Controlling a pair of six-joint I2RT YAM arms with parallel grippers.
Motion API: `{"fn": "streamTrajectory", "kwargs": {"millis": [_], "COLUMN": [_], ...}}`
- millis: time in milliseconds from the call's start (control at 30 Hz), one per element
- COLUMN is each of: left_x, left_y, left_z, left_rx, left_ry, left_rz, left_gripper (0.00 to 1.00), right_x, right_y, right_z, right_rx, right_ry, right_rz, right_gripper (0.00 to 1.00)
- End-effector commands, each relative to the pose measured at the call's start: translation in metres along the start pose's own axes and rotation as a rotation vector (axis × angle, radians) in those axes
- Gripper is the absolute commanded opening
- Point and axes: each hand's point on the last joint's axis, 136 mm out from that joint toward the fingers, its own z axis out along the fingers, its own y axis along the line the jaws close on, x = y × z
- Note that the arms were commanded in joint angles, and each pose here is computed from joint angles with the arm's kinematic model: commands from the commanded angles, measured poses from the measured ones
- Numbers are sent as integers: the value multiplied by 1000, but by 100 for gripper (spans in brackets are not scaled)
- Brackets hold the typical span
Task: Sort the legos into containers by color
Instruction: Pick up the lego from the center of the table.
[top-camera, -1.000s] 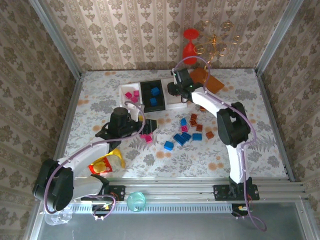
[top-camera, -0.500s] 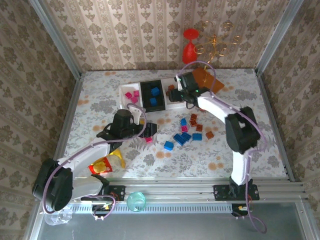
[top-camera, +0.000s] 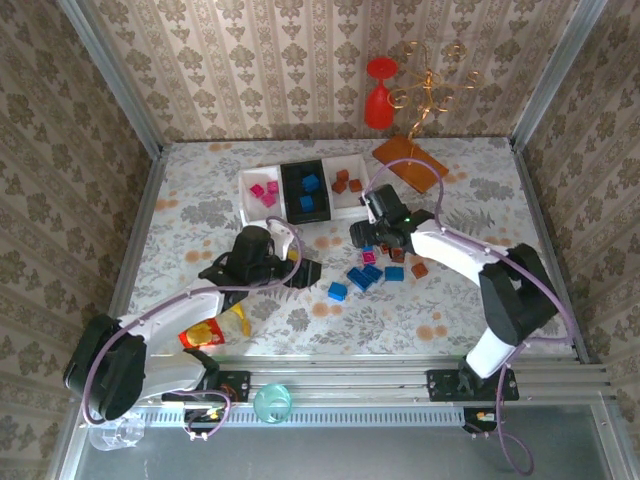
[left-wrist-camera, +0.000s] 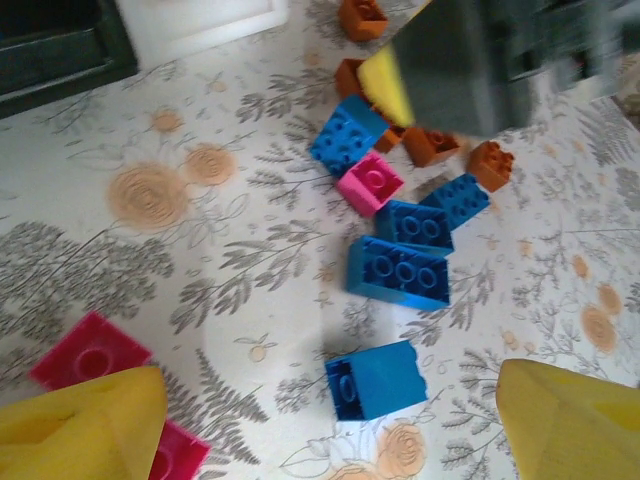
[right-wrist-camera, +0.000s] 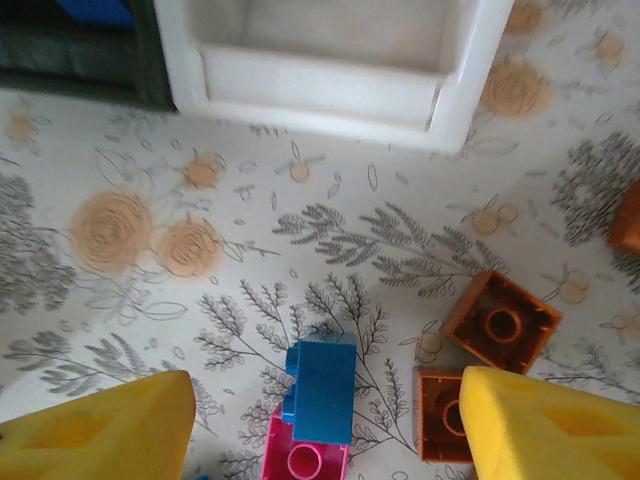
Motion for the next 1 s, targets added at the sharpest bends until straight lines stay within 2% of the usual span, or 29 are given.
{"fn": "streamTrajectory", "kwargs": {"millis": [0,267,467,667,833,967], "left_x": [-7,-8,-7,-11,-22,-29], "left_y": [-7,2,10,38,65,76], "left_z": [4,5,3,-10,-33,-52], "left_rx": [30,-22,-69,-193,-252,-279], "left_ry": [-26,-32,-38,-84,-183,-248], "left_rz": [53,55,51,-17,-128,-172], "left_gripper": [87,87,87,87,87,88], "right_x": [3,13,11,-26,-75,-115], "right_y": [-3,-1,2,35,65,85], "right_z": [18,54,58,32,8,3], "right_rx": [49,68,57,-129,-291,-372], "right_ry": [32,95,92,-35,-171,-266], "right_rz": [12,0,-5,23,81,126], "right_gripper": [69,49,35,25,24,24]}}
